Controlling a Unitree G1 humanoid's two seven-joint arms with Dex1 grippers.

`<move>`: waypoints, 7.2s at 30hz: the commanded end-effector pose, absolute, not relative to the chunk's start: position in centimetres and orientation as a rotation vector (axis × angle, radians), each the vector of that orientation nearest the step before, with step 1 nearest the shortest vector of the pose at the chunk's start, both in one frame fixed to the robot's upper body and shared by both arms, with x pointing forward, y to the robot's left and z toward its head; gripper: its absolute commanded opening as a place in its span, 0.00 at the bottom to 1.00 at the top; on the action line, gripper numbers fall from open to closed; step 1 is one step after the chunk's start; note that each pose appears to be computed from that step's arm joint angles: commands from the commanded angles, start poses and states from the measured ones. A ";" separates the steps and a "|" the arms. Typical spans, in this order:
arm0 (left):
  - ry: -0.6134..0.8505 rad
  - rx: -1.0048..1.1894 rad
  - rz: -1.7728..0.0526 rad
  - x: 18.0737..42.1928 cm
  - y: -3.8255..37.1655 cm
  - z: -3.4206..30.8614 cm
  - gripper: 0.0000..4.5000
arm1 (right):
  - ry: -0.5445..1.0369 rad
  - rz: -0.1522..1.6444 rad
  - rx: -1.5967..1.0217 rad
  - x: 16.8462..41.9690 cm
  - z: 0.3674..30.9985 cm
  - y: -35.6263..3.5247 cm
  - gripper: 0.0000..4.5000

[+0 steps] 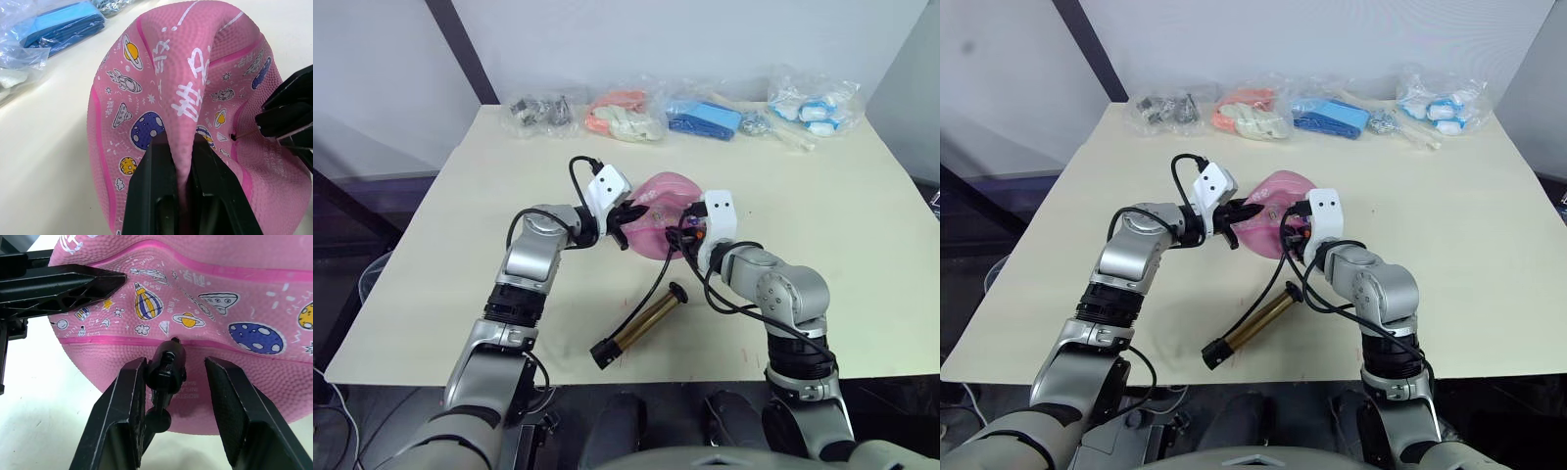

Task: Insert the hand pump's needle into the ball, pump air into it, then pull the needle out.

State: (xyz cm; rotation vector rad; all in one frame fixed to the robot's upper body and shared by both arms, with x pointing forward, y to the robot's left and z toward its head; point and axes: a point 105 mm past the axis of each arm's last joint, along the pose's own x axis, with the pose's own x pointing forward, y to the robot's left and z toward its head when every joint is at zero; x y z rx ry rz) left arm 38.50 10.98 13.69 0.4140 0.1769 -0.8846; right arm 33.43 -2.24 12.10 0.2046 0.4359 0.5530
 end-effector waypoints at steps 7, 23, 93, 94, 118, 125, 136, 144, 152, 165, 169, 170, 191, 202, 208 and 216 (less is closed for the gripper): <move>0.316 0.406 -0.903 37.8 11.1 10.0 0.00 | 0.398 0.571 0.228 33.3 13.2 -1.8 0.43; 0.322 0.405 -0.908 37.6 11.1 9.8 0.00 | 0.377 0.577 0.160 33.7 13.4 -2.1 0.08; 0.402 0.311 -0.895 36.8 10.9 8.4 0.00 | 0.590 0.831 -0.659 35.7 7.3 2.9 0.08; 0.403 0.310 -0.894 36.7 10.9 8.4 0.00 | 0.593 0.826 -0.662 35.8 7.1 2.9 0.08; 0.405 0.307 -0.868 36.8 11.5 8.4 0.00 | 0.591 0.824 -0.609 36.3 6.4 3.5 0.08; 0.397 0.320 -0.857 37.1 11.9 8.6 0.00 | 0.443 0.859 -0.586 35.5 10.1 2.2 0.08; 0.377 0.339 -0.870 37.5 11.6 8.7 0.00 | 0.365 0.854 -0.536 34.3 11.2 0.7 0.08; 0.367 0.348 -0.868 37.9 11.7 8.9 0.00 | 0.309 0.814 -0.538 34.5 11.9 -0.4 0.66; 0.361 0.353 -0.867 38.2 11.8 9.1 0.00 | 0.213 0.794 -0.449 33.9 14.6 -2.6 0.75; 0.352 0.357 -0.875 38.2 11.7 9.2 0.00 | -0.021 0.861 -0.243 29.5 16.9 -7.2 0.75; 0.347 0.353 -0.872 38.2 11.7 9.3 0.00 | -0.073 0.842 -0.193 27.9 16.5 -10.8 0.81; 0.345 0.352 -0.873 38.2 11.6 9.3 0.00 | -0.088 0.826 -0.169 27.7 16.4 -11.6 0.87; 0.276 0.298 -0.897 38.2 11.4 11.0 0.48 | -0.182 0.886 -0.181 22.4 16.3 -19.5 1.00; 0.109 0.214 -0.954 37.2 11.1 15.2 0.99 | -0.231 0.927 -0.175 22.0 16.0 -19.5 1.00; 0.088 0.216 -0.989 35.9 11.4 16.5 0.99 | -0.238 0.953 -0.173 21.6 15.8 -19.5 1.00; 0.041 0.228 -0.999 35.0 12.2 18.8 0.99 | -0.244 0.971 -0.173 21.3 15.9 -19.5 1.00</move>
